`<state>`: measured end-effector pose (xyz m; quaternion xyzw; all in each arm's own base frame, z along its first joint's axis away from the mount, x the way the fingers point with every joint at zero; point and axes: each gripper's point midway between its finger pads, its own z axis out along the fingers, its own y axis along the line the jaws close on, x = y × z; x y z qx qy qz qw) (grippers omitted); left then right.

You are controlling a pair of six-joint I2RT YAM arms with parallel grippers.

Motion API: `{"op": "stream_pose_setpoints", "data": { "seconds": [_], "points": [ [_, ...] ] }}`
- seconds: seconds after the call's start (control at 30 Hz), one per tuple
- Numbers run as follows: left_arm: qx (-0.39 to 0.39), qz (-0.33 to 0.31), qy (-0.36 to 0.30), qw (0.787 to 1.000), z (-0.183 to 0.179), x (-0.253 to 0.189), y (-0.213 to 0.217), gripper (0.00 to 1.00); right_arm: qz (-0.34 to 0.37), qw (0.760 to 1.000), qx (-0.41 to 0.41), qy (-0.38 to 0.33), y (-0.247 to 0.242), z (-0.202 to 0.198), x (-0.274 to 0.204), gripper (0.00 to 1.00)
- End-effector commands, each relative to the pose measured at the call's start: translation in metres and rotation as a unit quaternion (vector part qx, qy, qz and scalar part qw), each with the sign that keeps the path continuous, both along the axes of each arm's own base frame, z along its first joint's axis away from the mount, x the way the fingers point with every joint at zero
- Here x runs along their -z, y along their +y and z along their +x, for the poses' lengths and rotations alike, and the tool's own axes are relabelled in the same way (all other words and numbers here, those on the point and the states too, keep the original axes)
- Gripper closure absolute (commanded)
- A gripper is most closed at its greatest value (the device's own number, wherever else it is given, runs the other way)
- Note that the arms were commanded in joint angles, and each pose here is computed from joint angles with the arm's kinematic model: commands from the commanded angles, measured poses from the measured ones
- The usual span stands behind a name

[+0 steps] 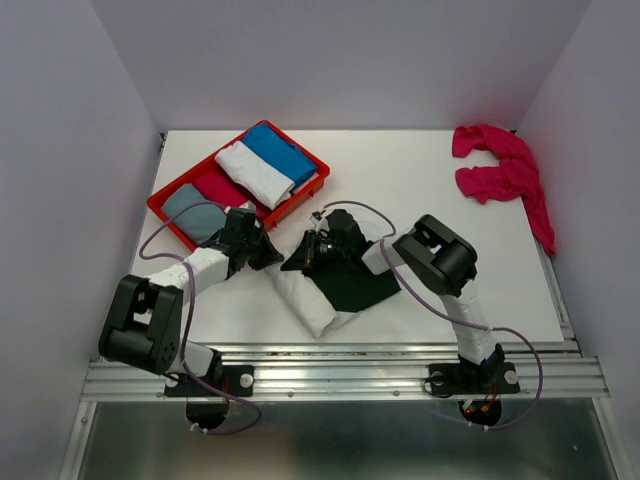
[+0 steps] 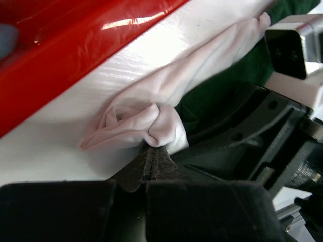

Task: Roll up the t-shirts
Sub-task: Roll the T-shirt to the center of the board.

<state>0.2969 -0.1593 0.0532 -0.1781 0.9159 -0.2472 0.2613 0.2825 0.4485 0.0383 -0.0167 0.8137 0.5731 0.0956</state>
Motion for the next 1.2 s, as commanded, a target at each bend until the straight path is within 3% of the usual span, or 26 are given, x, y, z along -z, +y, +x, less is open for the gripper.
{"op": "stream_pose_setpoints", "data": {
  "seconds": [0.0, 0.03, 0.07, 0.13, 0.33, 0.47, 0.57, 0.6, 0.7, 0.77, 1.07, 1.17],
  "points": [
    [-0.006, 0.013, -0.020, 1.000, 0.025, -0.001, -0.001, 1.00, -0.055, 0.998, 0.000, -0.006, -0.010, -0.010, 0.020, 0.92],
    [-0.007, 0.016, -0.010, 1.000, 0.024, 0.005, 0.000, 1.00, -0.074, 0.997, 0.008, -0.005, -0.014, -0.009, 0.024, 0.86],
    [-0.006, 0.020, 0.003, 1.000, 0.022, 0.013, 0.000, 1.00, -0.078, 0.997, 0.009, -0.027, -0.016, -0.007, 0.014, 0.68],
    [-0.006, 0.022, 0.015, 1.000, 0.018, 0.022, 0.000, 1.00, -0.108, 0.992, 0.025, -0.058, -0.028, -0.002, 0.002, 0.48],
    [0.001, 0.020, 0.013, 1.000, 0.015, 0.022, 0.000, 1.00, -0.211, 0.966, 0.045, -0.140, -0.056, -0.010, -0.021, 0.29],
    [0.005, 0.018, 0.012, 1.000, 0.011, 0.021, 0.000, 1.00, -0.255, 0.948, 0.060, -0.181, -0.065, -0.016, -0.038, 0.27],
    [0.010, 0.014, 0.011, 1.000, 0.009, 0.020, -0.001, 1.00, -0.270, 0.940, 0.062, -0.197, -0.068, -0.021, -0.044, 0.48],
    [0.010, 0.014, 0.011, 1.000, 0.008, 0.020, -0.001, 1.00, -0.269, 0.940, 0.058, -0.201, -0.064, -0.023, -0.045, 0.63],
    [0.012, 0.014, 0.010, 1.000, 0.008, 0.020, -0.001, 1.00, -0.274, 0.939, 0.050, -0.200, -0.057, -0.024, -0.037, 0.84],
    [0.014, 0.014, 0.009, 1.000, 0.008, 0.020, -0.001, 1.00, -0.275, 0.939, 0.048, -0.200, -0.051, -0.023, -0.034, 0.90],
    [0.014, 0.017, 0.008, 1.000, 0.010, 0.017, -0.001, 1.00, -0.365, 0.915, 0.072, -0.155, -0.080, -0.023, 0.022, 0.94],
    [0.014, 0.017, 0.008, 1.000, 0.010, 0.017, -0.001, 1.00, -0.372, 0.912, 0.072, -0.159, -0.089, -0.032, 0.019, 0.93]
  ]
}}
